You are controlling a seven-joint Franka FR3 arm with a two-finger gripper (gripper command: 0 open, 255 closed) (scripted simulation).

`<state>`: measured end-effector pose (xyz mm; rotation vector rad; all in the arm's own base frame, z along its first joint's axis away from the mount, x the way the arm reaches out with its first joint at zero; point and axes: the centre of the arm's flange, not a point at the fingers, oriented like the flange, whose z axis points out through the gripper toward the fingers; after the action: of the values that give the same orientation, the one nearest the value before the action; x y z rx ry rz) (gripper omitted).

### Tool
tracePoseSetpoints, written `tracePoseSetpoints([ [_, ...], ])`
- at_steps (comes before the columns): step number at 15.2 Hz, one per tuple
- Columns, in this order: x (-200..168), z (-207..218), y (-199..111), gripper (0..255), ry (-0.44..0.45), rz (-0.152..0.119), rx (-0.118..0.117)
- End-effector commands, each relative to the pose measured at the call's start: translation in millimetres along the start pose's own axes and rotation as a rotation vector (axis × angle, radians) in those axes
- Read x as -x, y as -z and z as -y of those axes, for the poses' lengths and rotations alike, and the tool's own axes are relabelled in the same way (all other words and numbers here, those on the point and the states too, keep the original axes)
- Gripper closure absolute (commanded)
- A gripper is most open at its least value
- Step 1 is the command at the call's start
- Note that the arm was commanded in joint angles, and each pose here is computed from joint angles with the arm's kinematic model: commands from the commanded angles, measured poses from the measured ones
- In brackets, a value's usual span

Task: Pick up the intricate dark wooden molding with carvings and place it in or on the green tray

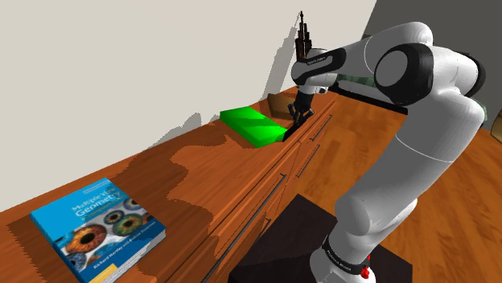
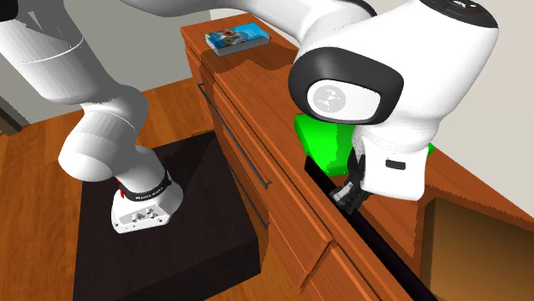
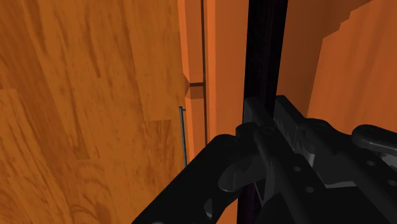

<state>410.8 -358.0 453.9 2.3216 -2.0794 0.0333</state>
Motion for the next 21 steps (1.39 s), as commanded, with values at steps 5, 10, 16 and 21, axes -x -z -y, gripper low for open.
tracePoseSetpoints([
  [5,0,0,0,255,0.0,0.0,0.0],
  [10,-1,0,26,255,0.0,0.0,0.0],
  [16,-2,0,58,255,0.0,0.0,0.0],
  [21,-3,0,84,255,0.0,0.0,0.0],
])
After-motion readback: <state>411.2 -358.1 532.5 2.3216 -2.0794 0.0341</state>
